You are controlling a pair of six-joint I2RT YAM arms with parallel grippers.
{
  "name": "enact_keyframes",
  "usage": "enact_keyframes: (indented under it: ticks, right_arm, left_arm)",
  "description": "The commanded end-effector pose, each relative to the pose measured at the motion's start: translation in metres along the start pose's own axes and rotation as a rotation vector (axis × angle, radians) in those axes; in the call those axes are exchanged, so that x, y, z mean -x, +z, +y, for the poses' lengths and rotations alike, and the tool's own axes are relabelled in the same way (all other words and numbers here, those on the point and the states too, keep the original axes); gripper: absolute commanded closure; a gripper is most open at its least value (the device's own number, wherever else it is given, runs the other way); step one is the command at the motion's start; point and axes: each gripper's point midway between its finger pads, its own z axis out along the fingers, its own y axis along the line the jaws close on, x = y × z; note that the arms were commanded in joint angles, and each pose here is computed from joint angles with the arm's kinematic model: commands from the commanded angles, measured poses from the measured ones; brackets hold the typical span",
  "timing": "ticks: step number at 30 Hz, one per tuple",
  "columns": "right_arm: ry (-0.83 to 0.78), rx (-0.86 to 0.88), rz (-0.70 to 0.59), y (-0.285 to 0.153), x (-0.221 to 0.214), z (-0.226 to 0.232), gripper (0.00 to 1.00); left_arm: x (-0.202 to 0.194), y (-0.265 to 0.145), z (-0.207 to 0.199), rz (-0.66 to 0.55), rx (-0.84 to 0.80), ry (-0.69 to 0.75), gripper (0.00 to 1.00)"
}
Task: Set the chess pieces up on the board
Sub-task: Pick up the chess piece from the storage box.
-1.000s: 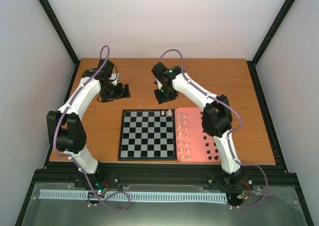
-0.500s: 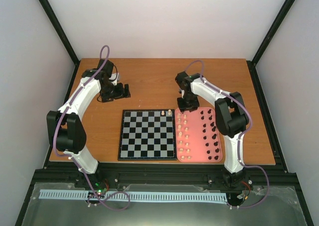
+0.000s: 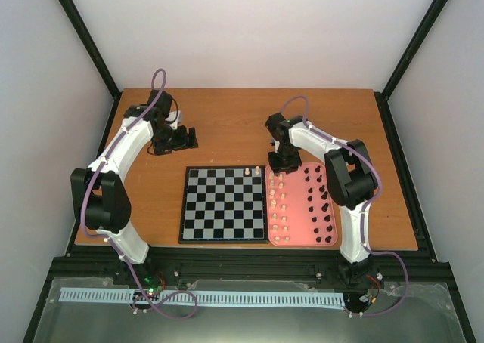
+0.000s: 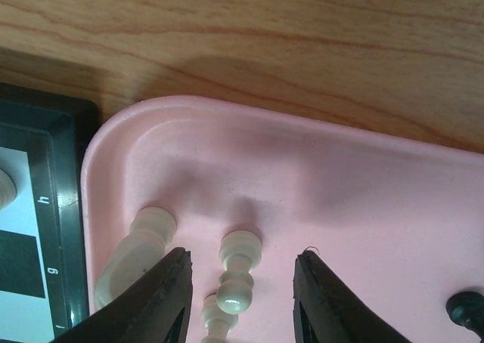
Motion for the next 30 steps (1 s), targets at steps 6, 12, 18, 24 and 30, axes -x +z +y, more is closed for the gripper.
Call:
enact_keyframes:
  ticks: [6,12,18,24,30]
  right_arm:
    - [0.008,0.015,-0.014,-0.0025,0.0,0.0027,0.65]
    - [0.004,0.022,-0.012,-0.0018,0.0022,0.0047,0.69]
    - [0.002,0.034,0.0,-0.0006,-0.0009,0.0066,0.71]
    - [0.002,0.04,0.004,0.0003,-0.0031,0.007,0.71]
    - [-0.001,0.042,0.01,0.001,-0.0047,0.0073,0.75]
  left_arm:
    - [0.0024,0.0,-0.0034,-0.007,-0.011,-0.013,0.0]
    - [0.0025,0.0,-0.0033,-0.007,-0.01,-0.013,0.0]
    - [0.0012,-0.0002,-0.0028,-0.006,-0.009,-0.013,0.0]
    - [0.0013,0.0001,-0.003,-0.008,-0.011,-0.014,0.0]
    - [0.0009,-0.0005,-0.0029,-0.007,-0.01,-0.014,0.0]
